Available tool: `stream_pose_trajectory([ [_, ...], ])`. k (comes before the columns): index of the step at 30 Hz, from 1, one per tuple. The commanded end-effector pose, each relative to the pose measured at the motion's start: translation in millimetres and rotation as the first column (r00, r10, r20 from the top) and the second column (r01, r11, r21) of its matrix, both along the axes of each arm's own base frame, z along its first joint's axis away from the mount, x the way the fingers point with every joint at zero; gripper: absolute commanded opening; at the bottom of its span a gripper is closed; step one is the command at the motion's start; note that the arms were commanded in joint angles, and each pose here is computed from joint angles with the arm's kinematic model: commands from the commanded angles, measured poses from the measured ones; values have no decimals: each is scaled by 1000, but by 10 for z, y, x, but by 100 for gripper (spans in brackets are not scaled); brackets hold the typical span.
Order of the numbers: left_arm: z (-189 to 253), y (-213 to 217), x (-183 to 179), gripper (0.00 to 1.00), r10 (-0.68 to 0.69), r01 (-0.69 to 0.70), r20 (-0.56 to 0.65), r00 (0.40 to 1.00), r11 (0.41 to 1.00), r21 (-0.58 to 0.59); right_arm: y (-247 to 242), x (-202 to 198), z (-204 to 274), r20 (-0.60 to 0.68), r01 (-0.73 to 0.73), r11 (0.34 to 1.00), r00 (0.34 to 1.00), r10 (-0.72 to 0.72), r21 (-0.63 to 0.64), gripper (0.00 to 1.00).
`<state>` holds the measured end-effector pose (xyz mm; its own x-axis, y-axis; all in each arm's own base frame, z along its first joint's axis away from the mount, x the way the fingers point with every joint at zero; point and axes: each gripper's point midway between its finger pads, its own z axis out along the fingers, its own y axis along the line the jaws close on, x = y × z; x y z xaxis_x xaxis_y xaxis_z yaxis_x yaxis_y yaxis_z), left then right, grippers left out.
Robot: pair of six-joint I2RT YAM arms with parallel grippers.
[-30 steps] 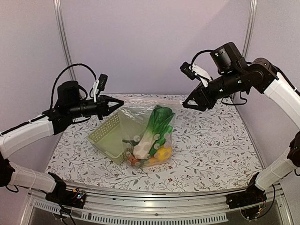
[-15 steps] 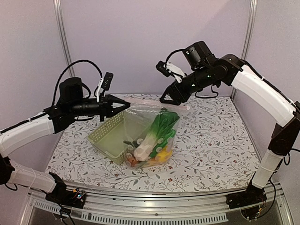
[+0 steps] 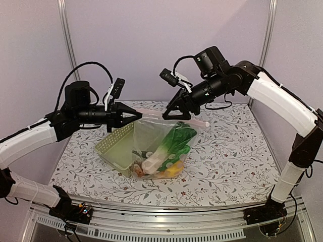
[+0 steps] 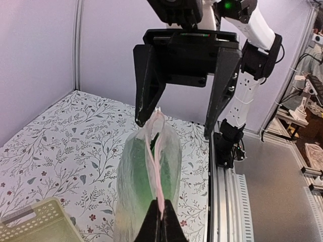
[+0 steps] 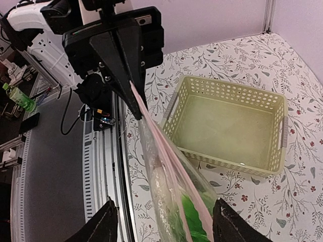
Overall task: Place the food in the zip-top bag and seal the zipper
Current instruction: Pass from the left arm to the right
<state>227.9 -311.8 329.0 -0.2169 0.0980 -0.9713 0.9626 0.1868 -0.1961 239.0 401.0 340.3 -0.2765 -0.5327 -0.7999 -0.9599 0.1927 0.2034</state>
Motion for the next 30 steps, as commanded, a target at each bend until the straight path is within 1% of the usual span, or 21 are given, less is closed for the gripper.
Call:
stream_pose_trajectory([
  [1,160,-11,-84,0,-30,31,63,998,999,-12,61,-192,-5,-60,-79,996,995,81,37,63],
  [3,121,-7,-104,0,-36,36,49,998,999,4,52,-149,-46,-47,-60,998,997,61,21,63],
  [8,119,-30,-154,0,-66,64,71,995,998,29,41,31,-131,9,9,1000,1000,-9,-21,63],
  [15,114,-58,-181,0,-78,72,98,992,996,57,78,99,-238,34,8,999,999,-7,-37,60],
  [17,123,-57,-160,0,-66,60,107,992,996,60,84,62,-287,24,-14,999,1000,15,-41,57],
  [20,132,-51,-119,0,-47,39,124,991,997,64,92,-62,-332,-23,-67,997,998,67,-29,46],
  [22,135,-45,-91,0,-31,22,133,991,998,65,89,-135,-352,-37,-85,996,996,83,-29,36],
  [24,106,-42,-61,0,-16,6,134,991,998,70,64,-154,-366,-39,-82,996,996,81,-36,24],
  [25,92,-37,-45,0,-6,-4,134,991,997,74,49,-145,-365,-33,-73,996,997,72,-41,17],
  [26,78,-31,-19,0,9,-19,134,991,997,76,35,-118,-366,-20,-58,997,998,57,-48,7],
  [27,49,-22,6,0,25,-35,133,991,996,80,10,-72,-366,1,-32,998,999,32,-61,0],
  [28,35,-10,52,5,54,-65,132,990,995,80,-29,-11,-370,26,-2,997,1000,4,-77,0],
  [30,27,45,207,29,154,-165,130,980,983,81,-173,206,-386,92,91,989,992,-80,-119,0],
])
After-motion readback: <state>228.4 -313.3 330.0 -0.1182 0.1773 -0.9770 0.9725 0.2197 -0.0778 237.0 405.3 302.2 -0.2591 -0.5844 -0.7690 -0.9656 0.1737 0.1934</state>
